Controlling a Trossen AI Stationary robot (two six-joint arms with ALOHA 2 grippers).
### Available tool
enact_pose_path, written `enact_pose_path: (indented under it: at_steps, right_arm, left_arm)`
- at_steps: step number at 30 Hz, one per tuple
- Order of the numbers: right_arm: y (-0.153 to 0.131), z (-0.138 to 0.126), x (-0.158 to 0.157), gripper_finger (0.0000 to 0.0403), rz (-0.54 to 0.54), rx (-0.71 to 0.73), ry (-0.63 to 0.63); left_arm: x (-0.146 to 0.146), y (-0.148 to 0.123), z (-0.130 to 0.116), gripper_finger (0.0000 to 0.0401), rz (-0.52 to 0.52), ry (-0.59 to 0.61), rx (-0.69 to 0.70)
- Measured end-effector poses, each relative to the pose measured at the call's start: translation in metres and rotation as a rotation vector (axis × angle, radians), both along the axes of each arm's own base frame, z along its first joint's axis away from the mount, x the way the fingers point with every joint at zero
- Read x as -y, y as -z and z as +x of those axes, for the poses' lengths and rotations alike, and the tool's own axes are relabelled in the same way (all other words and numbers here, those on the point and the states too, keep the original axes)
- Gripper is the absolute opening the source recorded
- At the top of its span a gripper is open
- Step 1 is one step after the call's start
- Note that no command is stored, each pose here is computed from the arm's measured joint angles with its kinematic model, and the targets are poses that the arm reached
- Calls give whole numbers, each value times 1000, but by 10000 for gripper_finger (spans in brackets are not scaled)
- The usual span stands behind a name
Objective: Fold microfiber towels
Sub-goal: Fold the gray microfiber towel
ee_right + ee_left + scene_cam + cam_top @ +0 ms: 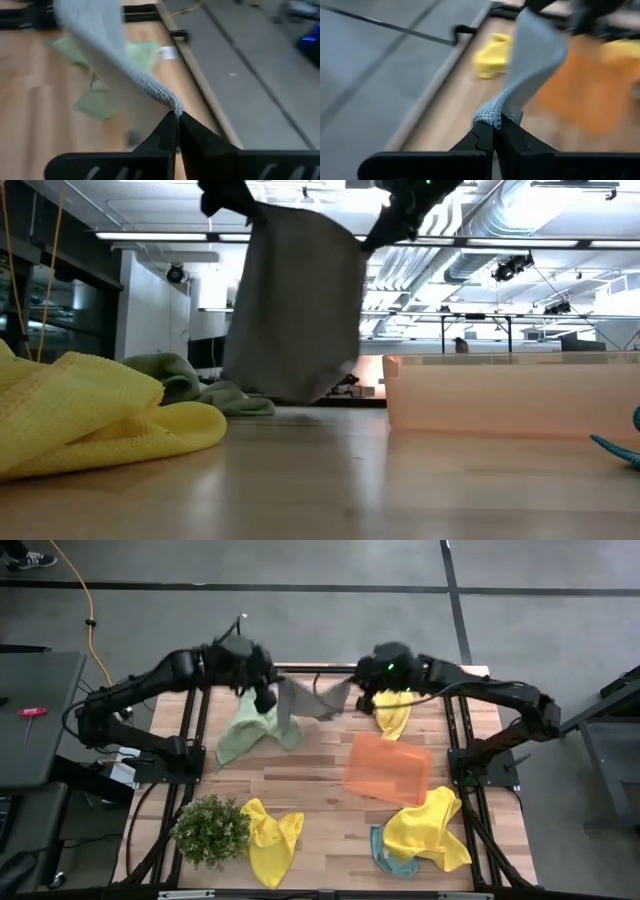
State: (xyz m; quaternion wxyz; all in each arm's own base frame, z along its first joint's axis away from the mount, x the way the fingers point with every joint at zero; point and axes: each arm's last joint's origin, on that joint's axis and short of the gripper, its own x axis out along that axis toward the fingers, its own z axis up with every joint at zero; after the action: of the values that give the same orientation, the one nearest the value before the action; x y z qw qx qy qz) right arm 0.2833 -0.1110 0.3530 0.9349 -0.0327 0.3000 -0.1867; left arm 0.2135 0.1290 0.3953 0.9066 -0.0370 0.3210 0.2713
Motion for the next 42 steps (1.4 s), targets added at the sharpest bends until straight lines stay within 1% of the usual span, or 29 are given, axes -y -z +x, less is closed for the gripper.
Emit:
enact_pose_path:
  at_steps: [4,8,10,12,14,16,18,20,23,27,31,34,38,42]
  right_arm:
    - [-10,-19,23,0,-20,38,103]
    - [-19,-29,39,0,-36,74,163]
    - [-29,-32,43,0,-50,95,176]
    - [-40,-33,45,0,-67,122,182]
    - [-48,-33,45,0,-70,138,175]
    - [-48,-34,44,0,-69,114,165]
    - [-43,-33,42,0,-46,77,148]
    - [-32,-30,40,0,-17,24,135]
    - [-6,-23,35,0,40,-87,110]
    - [30,-13,22,0,115,-185,78]
    - [60,-7,1,0,192,-243,29]
    - [77,-5,-17,0,249,-278,-22]
    - [91,-2,-36,0,294,-290,-66]
    - [92,0,-46,0,325,-285,-74]
  left_arm:
    - [-38,-23,-1,0,158,-44,-137]
    - [-67,-38,-3,0,295,-38,-258]
    - [-73,-41,-4,0,327,-27,-293]
    - [-76,-41,-5,0,328,-25,-300]
    - [-75,-38,-7,0,286,-5,-301]
    - [-72,-35,-7,0,240,24,-295]
    - [-68,-29,-4,0,200,51,-297]
    - [-64,-16,2,0,159,70,-315]
    - [-60,10,10,0,89,102,-364]
    - [-50,61,22,0,-29,136,-423]
    - [-28,109,28,0,-168,162,-480]
    - [-10,133,31,0,-237,176,-521]
    - [16,152,36,0,-284,207,-568]
    - [34,156,41,0,-300,227,-582]
